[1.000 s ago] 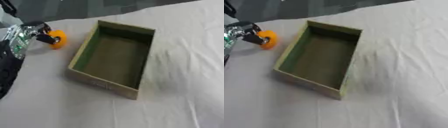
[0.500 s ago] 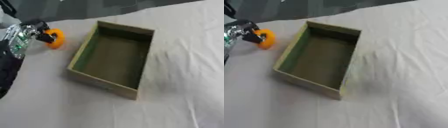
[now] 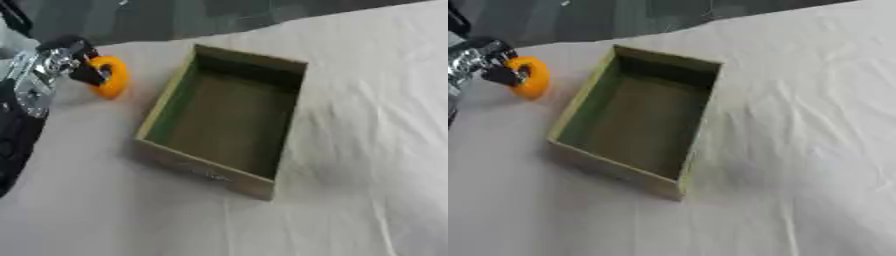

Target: Pick up objects on the table and place them in the box.

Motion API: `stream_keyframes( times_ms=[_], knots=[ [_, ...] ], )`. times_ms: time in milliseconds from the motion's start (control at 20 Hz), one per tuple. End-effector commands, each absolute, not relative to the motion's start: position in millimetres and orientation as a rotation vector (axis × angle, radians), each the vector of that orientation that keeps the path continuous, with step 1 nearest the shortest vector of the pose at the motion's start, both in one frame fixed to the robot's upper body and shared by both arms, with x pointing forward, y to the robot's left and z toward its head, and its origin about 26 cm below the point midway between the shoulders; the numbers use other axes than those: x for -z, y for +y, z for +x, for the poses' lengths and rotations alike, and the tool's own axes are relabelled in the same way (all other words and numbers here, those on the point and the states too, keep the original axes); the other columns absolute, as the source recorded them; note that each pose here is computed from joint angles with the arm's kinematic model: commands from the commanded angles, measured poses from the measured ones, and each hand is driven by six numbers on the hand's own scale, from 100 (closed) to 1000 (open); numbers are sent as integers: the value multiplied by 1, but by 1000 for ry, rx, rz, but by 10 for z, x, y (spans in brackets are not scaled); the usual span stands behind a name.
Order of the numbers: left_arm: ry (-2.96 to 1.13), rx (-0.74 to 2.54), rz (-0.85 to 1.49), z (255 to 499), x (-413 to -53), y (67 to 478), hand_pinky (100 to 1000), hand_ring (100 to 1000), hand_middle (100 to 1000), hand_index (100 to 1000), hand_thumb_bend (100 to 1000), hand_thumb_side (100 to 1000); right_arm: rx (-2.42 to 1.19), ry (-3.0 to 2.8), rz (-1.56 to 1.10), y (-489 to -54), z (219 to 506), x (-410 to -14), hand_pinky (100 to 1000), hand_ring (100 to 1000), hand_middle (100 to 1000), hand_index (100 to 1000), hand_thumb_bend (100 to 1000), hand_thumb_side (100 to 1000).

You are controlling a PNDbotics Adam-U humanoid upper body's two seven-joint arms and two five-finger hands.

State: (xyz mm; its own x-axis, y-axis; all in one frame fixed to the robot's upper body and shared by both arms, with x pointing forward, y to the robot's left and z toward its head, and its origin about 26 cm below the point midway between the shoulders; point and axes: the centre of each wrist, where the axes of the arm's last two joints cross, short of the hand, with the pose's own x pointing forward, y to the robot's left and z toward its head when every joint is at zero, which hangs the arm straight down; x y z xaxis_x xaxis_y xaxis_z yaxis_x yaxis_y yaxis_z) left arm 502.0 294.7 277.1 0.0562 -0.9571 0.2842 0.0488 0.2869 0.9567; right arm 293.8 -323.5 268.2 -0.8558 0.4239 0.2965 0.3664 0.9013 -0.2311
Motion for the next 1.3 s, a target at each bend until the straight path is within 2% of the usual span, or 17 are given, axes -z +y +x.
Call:
stream_keyframes(
  times_ms=[50,500,850,1300],
  knots=[
    [-1309,955,1028,4971,-2994,3001,747,779,673,469,100,212,-234,-2749,-592,-3250,2902,-2763,755,805,783,882,100,575],
    [-1381,936,1081,4906,-3139,2958,712,747,613,345,100,301,-218,-2747,-581,-3260,2899,-2750,755,804,783,881,100,577],
    [-1501,959,1090,4789,-3347,2822,706,736,597,326,100,327,-206,-2746,-572,-3266,2897,-2748,755,804,784,881,100,578],
    [-1701,1124,1099,4424,-3726,2359,698,725,582,308,100,345,-194,-2744,-548,-3260,2899,-2750,755,804,784,879,100,577]
  ],
)
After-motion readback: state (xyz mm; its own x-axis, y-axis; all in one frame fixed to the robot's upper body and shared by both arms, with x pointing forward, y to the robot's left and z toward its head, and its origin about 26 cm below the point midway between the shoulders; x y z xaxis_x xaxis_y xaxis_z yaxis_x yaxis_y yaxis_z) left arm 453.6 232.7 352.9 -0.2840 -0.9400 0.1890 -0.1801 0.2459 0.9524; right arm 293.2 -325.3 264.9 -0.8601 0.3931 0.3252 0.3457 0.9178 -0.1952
